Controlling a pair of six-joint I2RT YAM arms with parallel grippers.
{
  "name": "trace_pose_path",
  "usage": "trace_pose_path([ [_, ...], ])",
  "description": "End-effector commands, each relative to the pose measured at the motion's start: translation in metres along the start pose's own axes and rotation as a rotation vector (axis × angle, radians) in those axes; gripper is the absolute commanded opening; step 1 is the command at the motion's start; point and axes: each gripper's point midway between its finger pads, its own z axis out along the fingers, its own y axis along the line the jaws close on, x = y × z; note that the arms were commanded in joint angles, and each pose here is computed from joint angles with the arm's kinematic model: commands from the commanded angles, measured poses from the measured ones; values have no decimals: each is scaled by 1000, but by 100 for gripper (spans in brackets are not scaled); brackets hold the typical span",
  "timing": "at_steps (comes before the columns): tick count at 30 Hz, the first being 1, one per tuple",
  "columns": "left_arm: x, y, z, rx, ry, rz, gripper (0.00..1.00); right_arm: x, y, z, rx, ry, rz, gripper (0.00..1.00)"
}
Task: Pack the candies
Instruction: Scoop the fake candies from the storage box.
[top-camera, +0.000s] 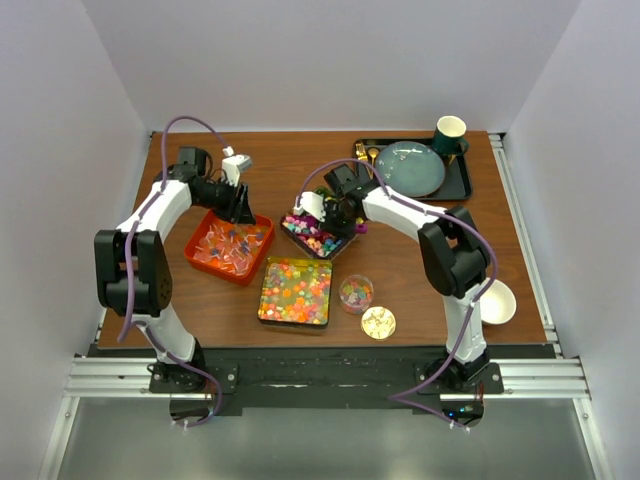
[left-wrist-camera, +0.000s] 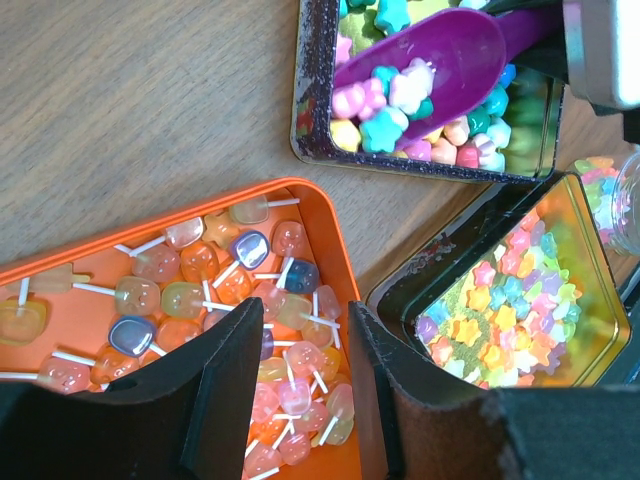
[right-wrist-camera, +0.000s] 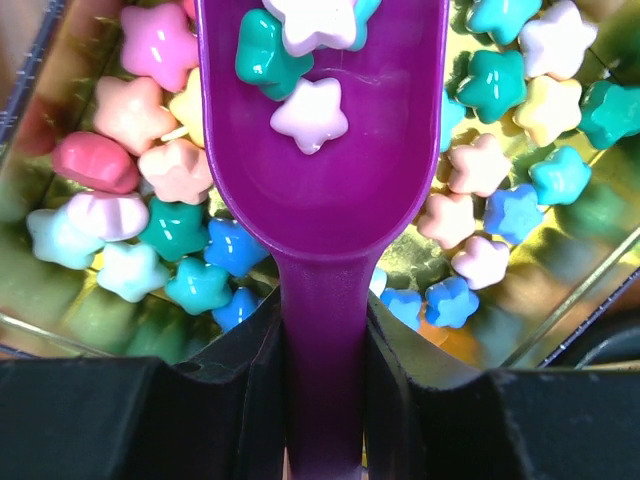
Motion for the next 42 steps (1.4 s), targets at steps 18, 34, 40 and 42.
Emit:
trace_pose_path([
  [18, -10, -3, -10, -9, -41, 42, 45, 14, 6, -27, 123, -19, 223, 0],
  [34, 3, -1, -11, -19, 5, 57, 45, 8, -7, -39, 188, -121, 308, 0],
  [40, -1, 1, -8, -12, 2, 66, 45, 11, -4, -49, 205, -156, 288, 0],
  [42, -5, 1, -9, -9, -7, 78, 45, 10, -6, -55, 220, -179, 297, 0],
])
